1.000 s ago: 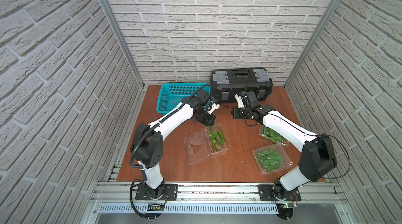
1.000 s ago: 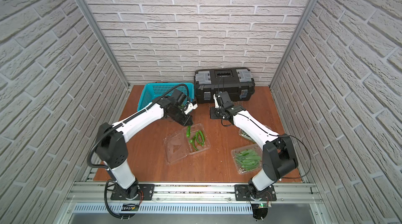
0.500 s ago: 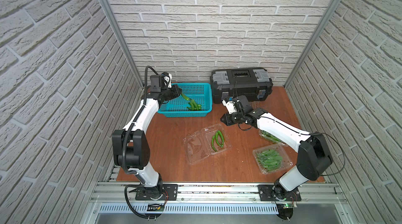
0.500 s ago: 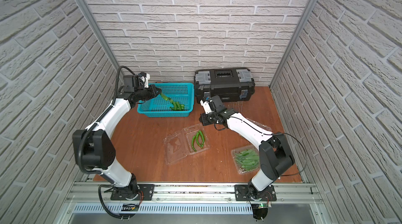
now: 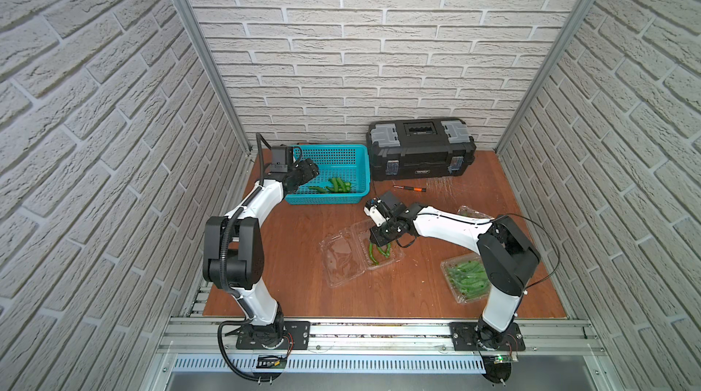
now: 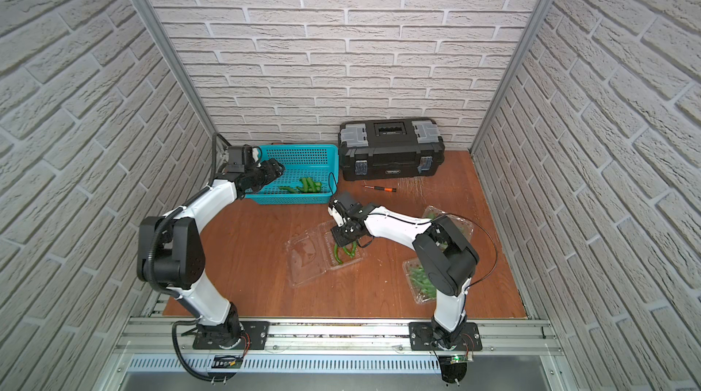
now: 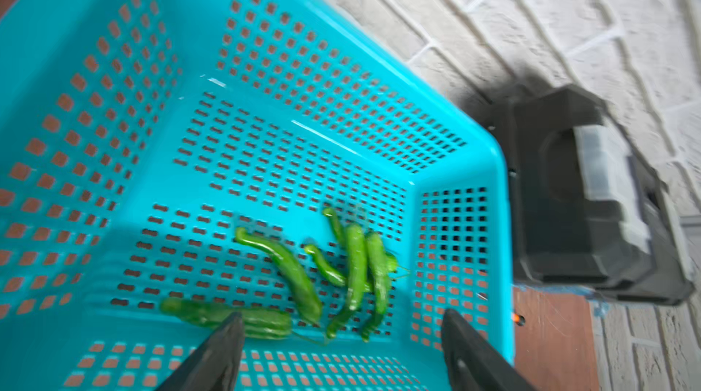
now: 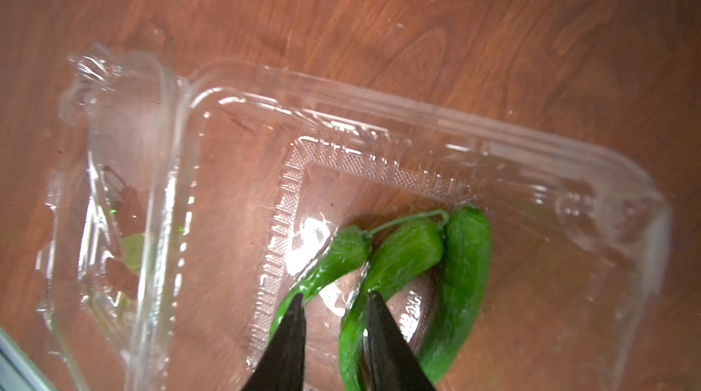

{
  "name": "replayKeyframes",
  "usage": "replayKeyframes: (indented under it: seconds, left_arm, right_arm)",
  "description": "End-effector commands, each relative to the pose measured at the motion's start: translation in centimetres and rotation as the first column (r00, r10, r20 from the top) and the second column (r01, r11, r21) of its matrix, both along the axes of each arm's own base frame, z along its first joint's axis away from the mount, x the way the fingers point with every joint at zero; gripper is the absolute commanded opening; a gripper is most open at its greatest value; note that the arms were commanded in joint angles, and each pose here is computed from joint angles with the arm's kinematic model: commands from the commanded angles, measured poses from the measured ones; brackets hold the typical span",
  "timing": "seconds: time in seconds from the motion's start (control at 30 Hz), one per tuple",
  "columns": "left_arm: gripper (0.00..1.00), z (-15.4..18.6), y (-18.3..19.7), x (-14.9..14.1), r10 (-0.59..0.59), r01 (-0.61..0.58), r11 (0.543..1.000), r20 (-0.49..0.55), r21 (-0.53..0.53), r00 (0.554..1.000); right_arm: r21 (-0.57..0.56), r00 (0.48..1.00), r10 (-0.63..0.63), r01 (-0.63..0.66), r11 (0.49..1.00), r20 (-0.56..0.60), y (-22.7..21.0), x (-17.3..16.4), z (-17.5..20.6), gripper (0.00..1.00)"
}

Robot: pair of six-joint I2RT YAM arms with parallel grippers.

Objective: Take small green peppers out of containers
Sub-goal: Pick up the green pepper from the packing box, then place the green pepper in the basket.

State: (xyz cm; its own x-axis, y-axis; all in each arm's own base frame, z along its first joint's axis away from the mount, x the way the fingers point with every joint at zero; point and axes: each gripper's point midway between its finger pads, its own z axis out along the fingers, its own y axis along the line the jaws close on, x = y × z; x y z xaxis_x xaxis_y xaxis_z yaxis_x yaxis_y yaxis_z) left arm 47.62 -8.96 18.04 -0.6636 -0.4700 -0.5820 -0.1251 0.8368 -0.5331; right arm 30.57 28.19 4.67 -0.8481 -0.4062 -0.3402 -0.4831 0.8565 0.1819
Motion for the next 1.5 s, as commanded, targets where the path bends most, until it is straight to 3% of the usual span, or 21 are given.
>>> replayKeyframes:
  seconds: [0.0, 0.43, 0.6, 0.7, 0.97, 1.23, 1.3, 1.47]
  left_arm:
    - [0.81, 2.7, -0.6, -0.7, 0.001, -0.004, 1.0, 0.101, 0.028, 0.995]
    - [0.8, 0.7, -2.1, -2.2, -0.004, 0.001, 0.999, 0.07, 0.036, 0.998]
    - [0.8, 0.9, -2.9, -2.4, -0.038, 0.033, 0.997, 0.067, 0.076, 0.997]
    - [0.8, 1.1, -3.8, -2.5, -0.062, 0.054, 0.993, 0.071, 0.101, 0.996]
    - [0.83, 0.1, -7.5, -3.3, -0.176, 0.169, 0.974, 0.038, 0.152, 0.984]
    - [0.86, -2.7, -12.3, -7.0, -0.328, 0.332, 0.93, -0.056, 0.159, 0.943]
    - [0.86, -3.3, -12.0, -8.0, -0.318, 0.328, 0.927, -0.084, 0.184, 0.944]
    - [0.86, -3.4, -7.8, -9.5, -0.15, 0.17, 0.946, -0.092, 0.275, 0.984]
  right_arm:
    - [-0.083, 0.999, -0.028, 0.03, 0.996, 0.034, -1.7, 0.0, -0.4, 0.3]
    - [-0.102, 0.999, -0.03, 0.027, 0.994, -0.026, -1.1, -0.9, -3.3, 0.29]
    - [-0.108, 1.0, -0.029, 0.028, 0.994, -0.01, -1.1, -0.7, -2.9, 0.16]
    - [-0.096, 0.997, -0.053, 0.058, 0.994, 0.051, -1.5, -0.1, -1.1, 0.11]
    - [0.09, 0.954, -0.105, 0.083, 0.993, 0.281, -1.7, 1.6, 7.7, 0.09]
    - [0.222, 0.913, -0.144, 0.061, 0.973, 0.38, -0.5, 6.4, 14.6, 0.09]
    - [0.248, 0.905, -0.145, 0.045, 0.968, 0.401, 0.3, 8.1, 15.9, 0.09]
    - [0.346, 0.894, -0.191, 0.044, 0.937, 0.404, 2.5, 13.6, 18.1, 0.09]
